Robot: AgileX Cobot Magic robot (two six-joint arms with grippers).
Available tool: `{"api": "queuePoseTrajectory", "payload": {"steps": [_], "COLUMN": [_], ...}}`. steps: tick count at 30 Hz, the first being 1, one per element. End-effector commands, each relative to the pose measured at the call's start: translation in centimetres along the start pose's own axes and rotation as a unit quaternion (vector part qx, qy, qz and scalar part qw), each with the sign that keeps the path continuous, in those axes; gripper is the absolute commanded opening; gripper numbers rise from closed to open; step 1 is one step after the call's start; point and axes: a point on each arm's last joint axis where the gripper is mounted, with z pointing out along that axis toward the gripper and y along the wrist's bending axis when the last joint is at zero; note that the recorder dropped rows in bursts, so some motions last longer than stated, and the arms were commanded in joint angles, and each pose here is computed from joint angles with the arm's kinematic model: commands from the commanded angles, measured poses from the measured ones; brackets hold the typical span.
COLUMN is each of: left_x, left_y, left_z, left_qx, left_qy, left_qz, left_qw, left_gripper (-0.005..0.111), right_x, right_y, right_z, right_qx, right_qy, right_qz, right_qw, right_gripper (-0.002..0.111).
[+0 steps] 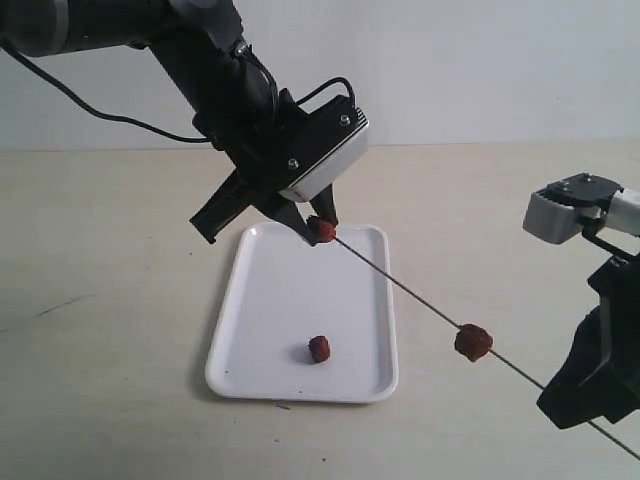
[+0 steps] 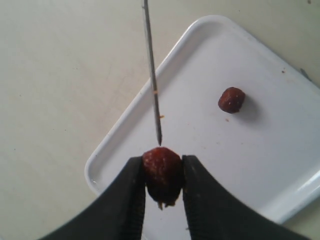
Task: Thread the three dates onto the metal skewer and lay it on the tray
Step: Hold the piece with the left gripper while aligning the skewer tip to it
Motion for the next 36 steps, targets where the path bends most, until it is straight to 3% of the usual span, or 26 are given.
{"api": "queuePoseTrajectory", "payload": {"steps": [1, 36], "left_x": [-0.4, 0.1], "left_y": [0.1, -0.3], "left_z": [-0.7, -0.9], "left_qx": [-0.008, 0.004], "left_qy": [-0.009, -0.006], "left_qz": [-0.002, 0.003], "left_qw": [1.000, 1.000], "left_gripper": [0.027, 0.027], "right_x": [-0.5, -1.0], "right_y": [-0.3, -0.3], "right_z": [0.5, -0.2], "right_qx": [-0.011, -0.007], "right_qy": [0.007, 0.016], "right_qz": [0.002, -0.009], "right_qw": [1.000, 1.000], "right_gripper": [0.000, 0.000]}}
